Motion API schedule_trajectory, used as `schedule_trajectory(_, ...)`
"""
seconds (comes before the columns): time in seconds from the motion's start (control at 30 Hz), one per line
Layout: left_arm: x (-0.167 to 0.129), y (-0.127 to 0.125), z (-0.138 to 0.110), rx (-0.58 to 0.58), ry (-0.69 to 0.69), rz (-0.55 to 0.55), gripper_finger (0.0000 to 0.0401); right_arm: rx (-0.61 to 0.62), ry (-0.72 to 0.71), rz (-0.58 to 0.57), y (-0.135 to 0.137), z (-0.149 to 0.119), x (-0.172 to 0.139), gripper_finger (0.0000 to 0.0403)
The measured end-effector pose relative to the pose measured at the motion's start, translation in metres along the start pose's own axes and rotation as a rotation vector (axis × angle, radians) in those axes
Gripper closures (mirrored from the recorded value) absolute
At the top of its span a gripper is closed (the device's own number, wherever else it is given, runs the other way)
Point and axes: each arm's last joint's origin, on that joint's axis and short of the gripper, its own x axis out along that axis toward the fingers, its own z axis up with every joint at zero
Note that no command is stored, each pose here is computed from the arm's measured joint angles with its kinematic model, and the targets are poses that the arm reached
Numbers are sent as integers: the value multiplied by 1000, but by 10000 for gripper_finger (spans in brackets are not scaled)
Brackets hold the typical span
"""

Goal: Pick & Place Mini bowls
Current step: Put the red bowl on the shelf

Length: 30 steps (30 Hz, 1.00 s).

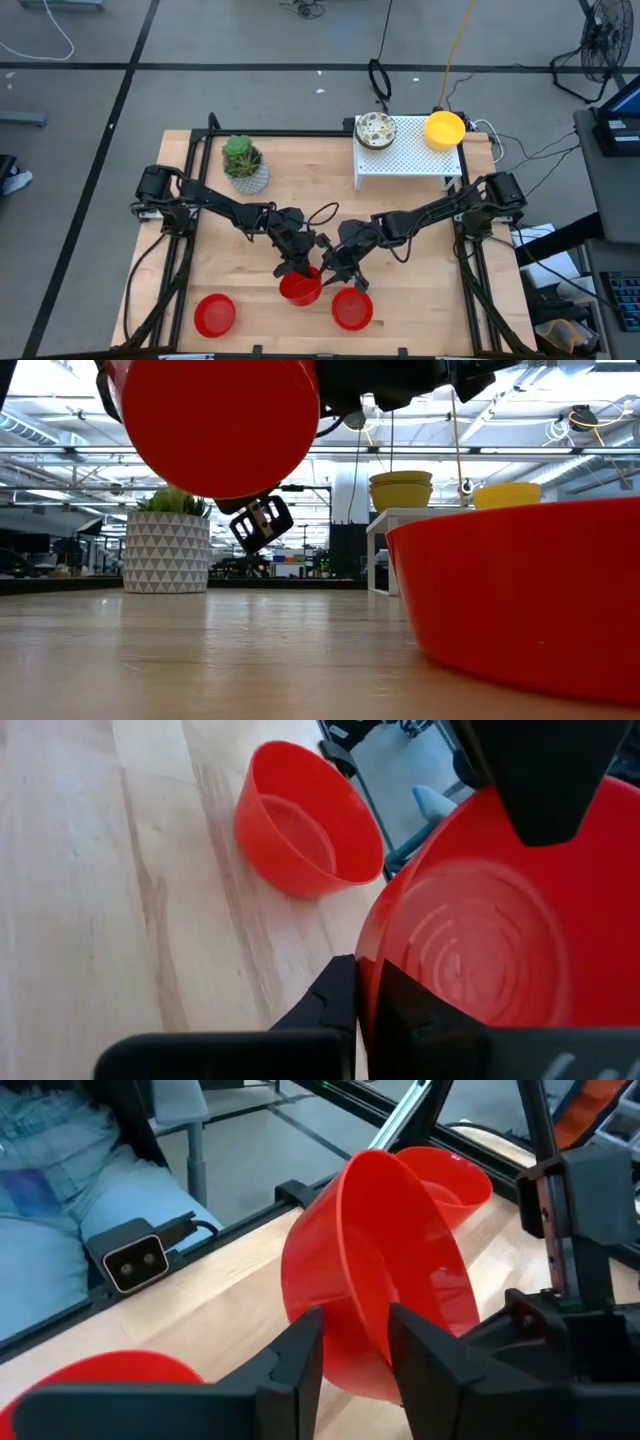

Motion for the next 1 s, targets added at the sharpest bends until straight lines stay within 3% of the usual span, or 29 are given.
schedule_trajectory(0.3, -3, 1, 6, 20, -33, -42, 393, -77, -15, -4, 0, 1, 0, 314)
schedule_trajectory(0.63, -4, 1, 7, 23, -42, -42, 382, -116, -10, 13, 1, 0, 1, 393)
schedule_trajectory(0.87, -4, 4, 8, -19, -97, 87, 378, -102, 7, 24, 2, -2, 1, 401)
schedule_trajectory(1.0, -5, 6, 10, -70, -130, 152, 346, -87, 30, 25, 3, -6, 2, 403)
